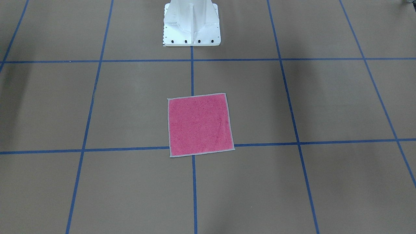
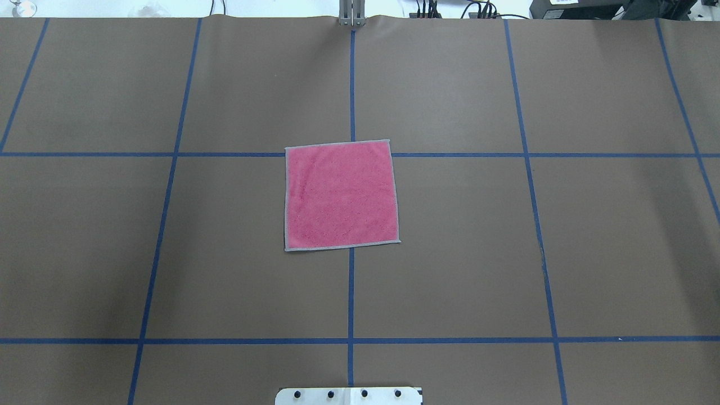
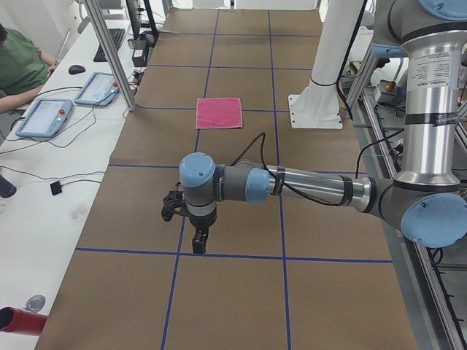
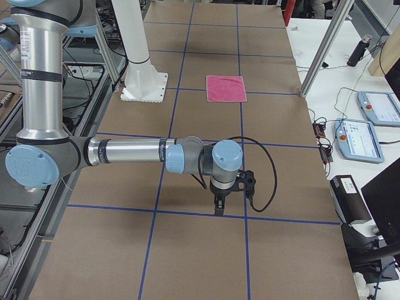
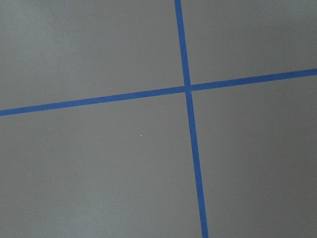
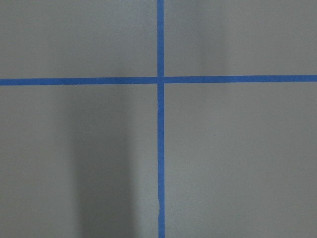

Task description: Fold towel twice with both arms

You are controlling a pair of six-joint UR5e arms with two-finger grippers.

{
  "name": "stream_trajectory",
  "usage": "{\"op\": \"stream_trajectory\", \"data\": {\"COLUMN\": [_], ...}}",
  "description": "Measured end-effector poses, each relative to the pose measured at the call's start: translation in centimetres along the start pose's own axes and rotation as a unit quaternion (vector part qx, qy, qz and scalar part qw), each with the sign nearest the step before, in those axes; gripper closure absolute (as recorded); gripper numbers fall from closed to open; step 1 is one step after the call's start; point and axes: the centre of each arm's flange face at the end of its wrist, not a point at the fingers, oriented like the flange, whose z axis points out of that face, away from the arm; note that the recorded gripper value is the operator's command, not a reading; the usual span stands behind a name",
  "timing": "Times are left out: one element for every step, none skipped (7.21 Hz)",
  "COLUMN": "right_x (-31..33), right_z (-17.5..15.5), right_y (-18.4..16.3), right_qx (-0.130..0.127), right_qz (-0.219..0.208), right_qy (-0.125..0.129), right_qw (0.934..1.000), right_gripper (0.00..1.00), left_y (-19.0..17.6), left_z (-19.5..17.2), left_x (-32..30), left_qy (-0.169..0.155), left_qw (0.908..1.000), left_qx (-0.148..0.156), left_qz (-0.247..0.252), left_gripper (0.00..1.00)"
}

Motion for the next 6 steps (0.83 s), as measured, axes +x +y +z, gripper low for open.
{"op": "stream_trajectory", "data": {"right_x": [-0.3, -1.2, -2.8, -5.4, -8.8, -12.4], "right_z": [-0.3, -1.1, -2.1, -2.8, -3.2, -3.4], "right_y": [-0.4, -1.6, -3.4, -5.5, -7.7, -9.3], "right_qx": [0.003, 0.010, 0.019, 0.025, 0.029, 0.030], "right_qz": [0.000, 0.001, 0.008, 0.019, 0.026, 0.026], "right_qy": [0.000, -0.001, -0.002, -0.004, -0.009, -0.014], "right_qw": [1.0000, 0.9999, 0.9998, 0.9995, 0.9992, 0.9991], "right_gripper": [0.00, 0.00, 0.00, 0.00, 0.00, 0.00], "left_y": [-0.4, -2.0, -4.9, -7.9, -10.6, -12.6], "left_z": [-0.2, -1.1, -3.0, -5.5, -7.8, -9.0], "left_x": [0.2, 0.9, 2.3, 4.5, 7.2, 11.4], "left_qy": [0.000, -0.001, -0.002, -0.002, -0.001, 0.003], "left_qw": [1.0000, 1.0000, 1.0000, 1.0000, 1.0000, 0.9996], "left_qx": [0.001, 0.000, -0.005, -0.005, 0.003, 0.010], "left_qz": [0.001, 0.000, -0.003, -0.002, 0.008, 0.028], "left_gripper": [0.00, 0.00, 0.00, 0.00, 0.00, 0.00]}}
